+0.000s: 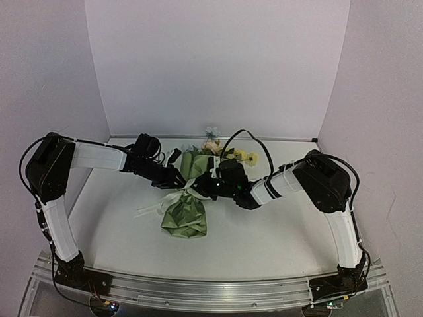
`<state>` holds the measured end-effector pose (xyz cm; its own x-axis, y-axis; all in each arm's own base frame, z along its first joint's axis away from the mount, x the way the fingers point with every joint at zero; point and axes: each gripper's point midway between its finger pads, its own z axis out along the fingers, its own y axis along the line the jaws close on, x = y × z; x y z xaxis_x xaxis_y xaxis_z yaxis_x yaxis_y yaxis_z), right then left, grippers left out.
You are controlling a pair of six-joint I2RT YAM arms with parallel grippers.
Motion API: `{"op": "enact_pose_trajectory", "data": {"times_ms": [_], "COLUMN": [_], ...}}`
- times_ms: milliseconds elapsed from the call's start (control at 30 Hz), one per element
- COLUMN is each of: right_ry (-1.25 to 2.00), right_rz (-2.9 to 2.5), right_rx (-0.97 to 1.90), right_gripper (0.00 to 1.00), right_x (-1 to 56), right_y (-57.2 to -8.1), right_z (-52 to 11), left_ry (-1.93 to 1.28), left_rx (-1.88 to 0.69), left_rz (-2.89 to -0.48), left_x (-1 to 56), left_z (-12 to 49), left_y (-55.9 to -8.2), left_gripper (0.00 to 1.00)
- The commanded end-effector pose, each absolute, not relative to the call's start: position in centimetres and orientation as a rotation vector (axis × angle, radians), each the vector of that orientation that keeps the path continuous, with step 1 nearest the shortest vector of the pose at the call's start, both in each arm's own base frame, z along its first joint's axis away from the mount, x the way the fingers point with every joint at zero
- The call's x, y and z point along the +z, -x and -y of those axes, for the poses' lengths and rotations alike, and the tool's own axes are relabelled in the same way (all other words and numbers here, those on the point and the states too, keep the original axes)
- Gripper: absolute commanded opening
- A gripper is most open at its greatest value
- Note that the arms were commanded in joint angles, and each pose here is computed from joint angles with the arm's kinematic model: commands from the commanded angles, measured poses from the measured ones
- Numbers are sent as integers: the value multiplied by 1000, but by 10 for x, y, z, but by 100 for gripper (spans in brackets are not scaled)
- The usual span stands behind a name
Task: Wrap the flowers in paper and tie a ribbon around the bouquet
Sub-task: Cross the half-tied ribbon over the folded bouquet.
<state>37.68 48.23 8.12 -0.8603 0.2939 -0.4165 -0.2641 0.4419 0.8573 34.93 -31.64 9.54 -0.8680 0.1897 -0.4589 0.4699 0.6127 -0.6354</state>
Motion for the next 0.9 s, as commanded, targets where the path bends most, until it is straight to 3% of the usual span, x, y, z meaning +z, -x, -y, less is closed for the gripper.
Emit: {"op": "enact_pose_trajectory", "data": {"times_ms": [0,333,867], "right_ry": [-4,36,85], "right_rz": [-2140,-2146,-2145], "right_rx": [1430,1460,1544], "right_gripper": [0,0,0], "right_x": [89,92,95], "right_y": [-385,-379,-372], "right_z": [-489,-496,-506], "left_ry": [-584,-552,-514], "left_rx": [-1142,-1064,-1028], "left_rz": [-2433,-2429,-2395], "left_x": [114,113,120], "left_z": [321,318,315], "left_y": [-345,-356,-363], "left_gripper": [29,36,26]}}
